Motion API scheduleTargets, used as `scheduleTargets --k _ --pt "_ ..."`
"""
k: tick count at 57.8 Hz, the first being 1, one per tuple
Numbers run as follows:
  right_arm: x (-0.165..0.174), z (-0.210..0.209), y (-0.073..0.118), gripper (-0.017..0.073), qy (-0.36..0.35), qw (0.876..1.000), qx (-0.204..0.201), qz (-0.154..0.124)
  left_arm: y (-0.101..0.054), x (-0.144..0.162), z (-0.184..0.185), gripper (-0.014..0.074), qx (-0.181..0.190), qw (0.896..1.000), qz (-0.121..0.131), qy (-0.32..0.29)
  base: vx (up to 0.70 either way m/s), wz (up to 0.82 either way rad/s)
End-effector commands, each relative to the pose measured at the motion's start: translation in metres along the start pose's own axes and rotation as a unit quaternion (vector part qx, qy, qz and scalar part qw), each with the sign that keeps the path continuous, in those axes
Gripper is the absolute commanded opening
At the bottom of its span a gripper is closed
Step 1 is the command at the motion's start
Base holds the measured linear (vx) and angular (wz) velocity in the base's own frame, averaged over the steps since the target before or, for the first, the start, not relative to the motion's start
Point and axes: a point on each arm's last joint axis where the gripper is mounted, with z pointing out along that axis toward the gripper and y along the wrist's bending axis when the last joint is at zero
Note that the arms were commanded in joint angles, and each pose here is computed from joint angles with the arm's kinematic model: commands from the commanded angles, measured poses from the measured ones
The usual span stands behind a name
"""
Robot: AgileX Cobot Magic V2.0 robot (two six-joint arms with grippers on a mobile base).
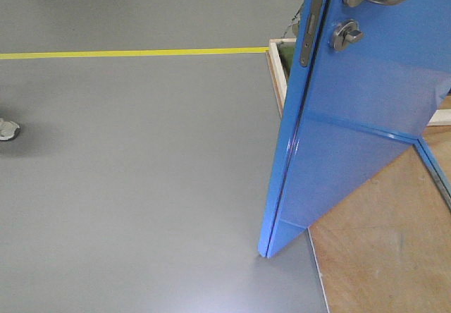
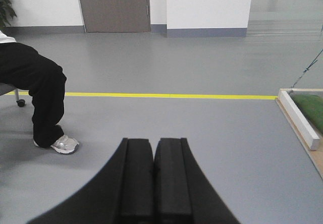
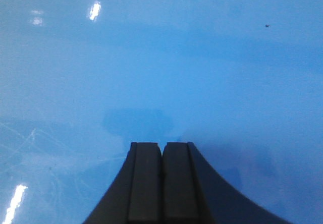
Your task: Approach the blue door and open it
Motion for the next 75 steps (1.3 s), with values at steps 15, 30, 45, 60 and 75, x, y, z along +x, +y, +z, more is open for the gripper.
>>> scheduleTargets --k 15,30,45,60,75 --pt "-0.0014 -0.0158 0.0304 0.0011 -0.017 0.999 -0.042 -0.010 0.0001 -0.0167 -0.0038 0.0073 0.002 0.998 -0.005 -0.060 0.00 0.00" --pt "-0.0014 -0.0158 0.0304 0.0011 -0.017 0.999 -0.042 -0.010 0.0001 -0.0168 -0.0038 0.0073 0.002 0.998 -0.005 -0.061 0.02 0.06" --pt "-0.0017 -0.0158 0.0304 0.0011 -0.018 0.999 -0.042 -0.010 0.0001 -0.0167 -0.0038 0.0073 0.002 0.998 -0.005 -0.060 0.03 0.07" --pt "-0.0023 -0.0159 0.0305 0.0011 -0.021 0.999 -0.043 -0.010 0.0001 -0.0167 -0.0038 0.0073 0.002 0.998 -0.005 -0.060 0.07 0.17" --pt "-0.0023 -0.0159 0.0305 0.0011 -0.021 0.999 -0.043 -0.010 0.0001 -0.0167 -0.0038 0.0073 0.002 0.998 -0.005 -0.060 0.11 0.20"
